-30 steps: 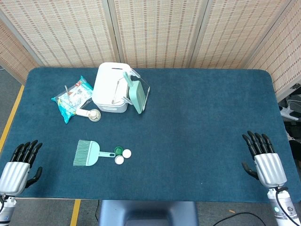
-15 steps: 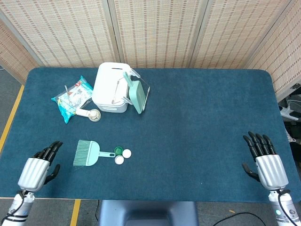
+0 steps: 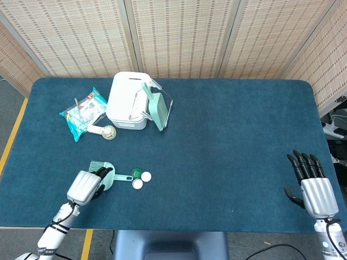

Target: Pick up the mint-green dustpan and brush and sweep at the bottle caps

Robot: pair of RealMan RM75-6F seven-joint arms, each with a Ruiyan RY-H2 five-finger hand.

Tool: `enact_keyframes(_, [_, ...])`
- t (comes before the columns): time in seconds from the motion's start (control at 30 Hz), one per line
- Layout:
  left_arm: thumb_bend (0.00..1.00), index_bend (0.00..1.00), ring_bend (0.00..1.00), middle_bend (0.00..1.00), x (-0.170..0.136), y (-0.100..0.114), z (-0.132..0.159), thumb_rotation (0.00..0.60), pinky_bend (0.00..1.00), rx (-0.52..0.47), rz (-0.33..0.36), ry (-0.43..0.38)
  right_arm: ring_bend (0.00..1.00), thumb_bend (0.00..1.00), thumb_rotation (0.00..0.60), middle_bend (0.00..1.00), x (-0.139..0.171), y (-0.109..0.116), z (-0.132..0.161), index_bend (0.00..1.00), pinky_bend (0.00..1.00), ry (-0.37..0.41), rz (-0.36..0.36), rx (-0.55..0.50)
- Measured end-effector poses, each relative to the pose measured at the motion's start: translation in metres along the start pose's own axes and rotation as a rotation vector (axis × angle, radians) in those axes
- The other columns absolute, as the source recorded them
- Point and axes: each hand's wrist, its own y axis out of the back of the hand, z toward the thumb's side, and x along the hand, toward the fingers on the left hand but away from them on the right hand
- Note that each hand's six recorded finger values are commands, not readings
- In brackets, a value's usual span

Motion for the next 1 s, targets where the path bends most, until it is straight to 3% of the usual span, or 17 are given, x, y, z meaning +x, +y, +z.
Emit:
enact_keyframes(0.23, [0.4,0.23,0.65,0.3,0.016,-0.007,0.017,0.6,0.81,0.014,-0.006,-0.034,0.0,0.22,0.6,0.0,-0.002,-0.002,-0.002,0.0,0.0,-0.004,0.013,0.0])
enact_keyframes(0.53, [0.34,0.23,0.65,0.29,0.025,-0.027,0.026,0.6,0.81,0.065,-0.078,-0.058,0.0,0.22,0.6,0.0,-0.001,-0.001,-0.002,0.0,0.0,-0.002,0.017,-0.003])
enact_keyframes(1.0, [0.34,0.24,0.65,0.29,0.036,-0.039,0.03,0.6,0.8,0.171,-0.077,-0.073,0.0,0.22,0.6,0.0,-0.001,-0.005,0.0,0.0,0.0,0.007,0.045,-0.004])
